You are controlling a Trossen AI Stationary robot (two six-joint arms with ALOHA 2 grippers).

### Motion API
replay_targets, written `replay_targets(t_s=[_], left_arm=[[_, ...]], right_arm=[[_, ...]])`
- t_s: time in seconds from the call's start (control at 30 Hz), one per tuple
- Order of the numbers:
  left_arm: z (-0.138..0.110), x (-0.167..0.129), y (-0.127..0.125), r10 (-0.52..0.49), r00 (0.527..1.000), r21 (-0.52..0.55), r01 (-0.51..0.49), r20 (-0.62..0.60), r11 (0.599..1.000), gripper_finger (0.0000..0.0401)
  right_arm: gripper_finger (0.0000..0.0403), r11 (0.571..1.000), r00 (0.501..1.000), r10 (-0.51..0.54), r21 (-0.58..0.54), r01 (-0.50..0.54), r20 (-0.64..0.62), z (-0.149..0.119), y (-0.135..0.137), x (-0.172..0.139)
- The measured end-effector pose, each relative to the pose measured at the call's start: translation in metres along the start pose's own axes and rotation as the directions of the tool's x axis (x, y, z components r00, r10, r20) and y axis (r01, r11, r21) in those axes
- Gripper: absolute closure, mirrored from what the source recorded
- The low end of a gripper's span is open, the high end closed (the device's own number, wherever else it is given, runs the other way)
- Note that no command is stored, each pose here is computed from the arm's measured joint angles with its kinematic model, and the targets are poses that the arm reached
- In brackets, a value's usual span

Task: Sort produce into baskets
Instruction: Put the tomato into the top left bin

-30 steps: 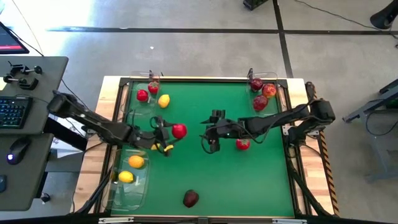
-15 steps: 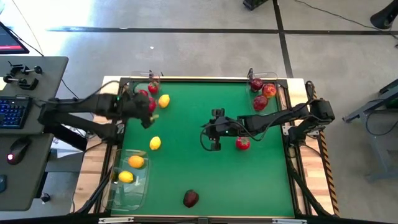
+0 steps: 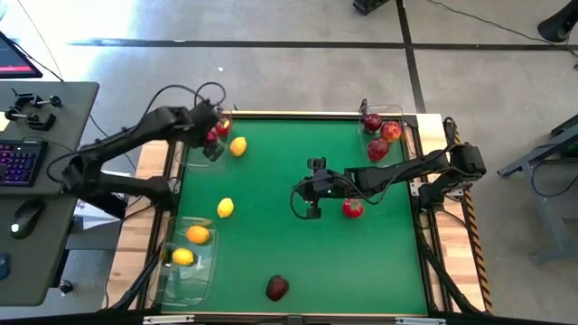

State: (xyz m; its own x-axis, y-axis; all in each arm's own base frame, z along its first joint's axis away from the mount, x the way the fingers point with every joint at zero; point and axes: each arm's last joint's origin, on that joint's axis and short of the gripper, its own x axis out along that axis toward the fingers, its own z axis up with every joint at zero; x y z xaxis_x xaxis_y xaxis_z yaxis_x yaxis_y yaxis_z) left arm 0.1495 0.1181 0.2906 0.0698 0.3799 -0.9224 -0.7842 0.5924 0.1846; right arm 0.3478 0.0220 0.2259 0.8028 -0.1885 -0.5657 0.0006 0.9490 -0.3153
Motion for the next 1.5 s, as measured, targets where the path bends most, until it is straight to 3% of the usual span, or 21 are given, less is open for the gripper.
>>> replay_targets(t_s=[0.23, 0.4, 0.57, 0.9, 1.3, 1.5], left_arm=[[0.029, 0.045, 0.008, -0.114, 0.989, -0.035, 0.111, -0.099, 0.993, 0.0137], [0.036, 0.072, 0.008, -0.096, 0.974, -0.014, 0.096, -0.203, 0.995, 0.0137], [0.041, 0.087, 0.005, -0.06, 0.971, 0.018, 0.066, -0.23, 0.998, 0.0137], [0.041, 0.093, 0.004, -0.023, 0.966, 0.085, 0.047, -0.258, 0.995, 0.013], [0.036, 0.091, 0.008, 0.081, 0.952, 0.247, -0.005, -0.296, 0.969, 0.0128], [0.037, 0.092, 0.007, 0.061, 0.956, 0.255, 0.015, -0.288, 0.967, 0.0128]], right_arm=[[0.0402, 1.0, 1.0, 0.004, -0.004, -0.004, -0.016, -0.002, 0.0, 0.0], [0.0402, 1.0, 0.999, 0.008, 0.001, -0.008, -0.037, -0.004, 0.001, 0.0], [0.0403, 1.0, 0.999, 0.008, 0.001, -0.008, -0.038, -0.004, 0.001, 0.0], [0.0403, 1.0, 0.999, 0.018, -0.001, -0.018, -0.043, -0.004, 0.001, 0.0], [0.0403, 0.999, 0.999, 0.036, 0.0, -0.036, -0.04, -0.004, 0.002, 0.0], [0.0403, 0.999, 0.999, 0.036, 0.0, -0.036, -0.04, -0.004, 0.002, 0.0]])
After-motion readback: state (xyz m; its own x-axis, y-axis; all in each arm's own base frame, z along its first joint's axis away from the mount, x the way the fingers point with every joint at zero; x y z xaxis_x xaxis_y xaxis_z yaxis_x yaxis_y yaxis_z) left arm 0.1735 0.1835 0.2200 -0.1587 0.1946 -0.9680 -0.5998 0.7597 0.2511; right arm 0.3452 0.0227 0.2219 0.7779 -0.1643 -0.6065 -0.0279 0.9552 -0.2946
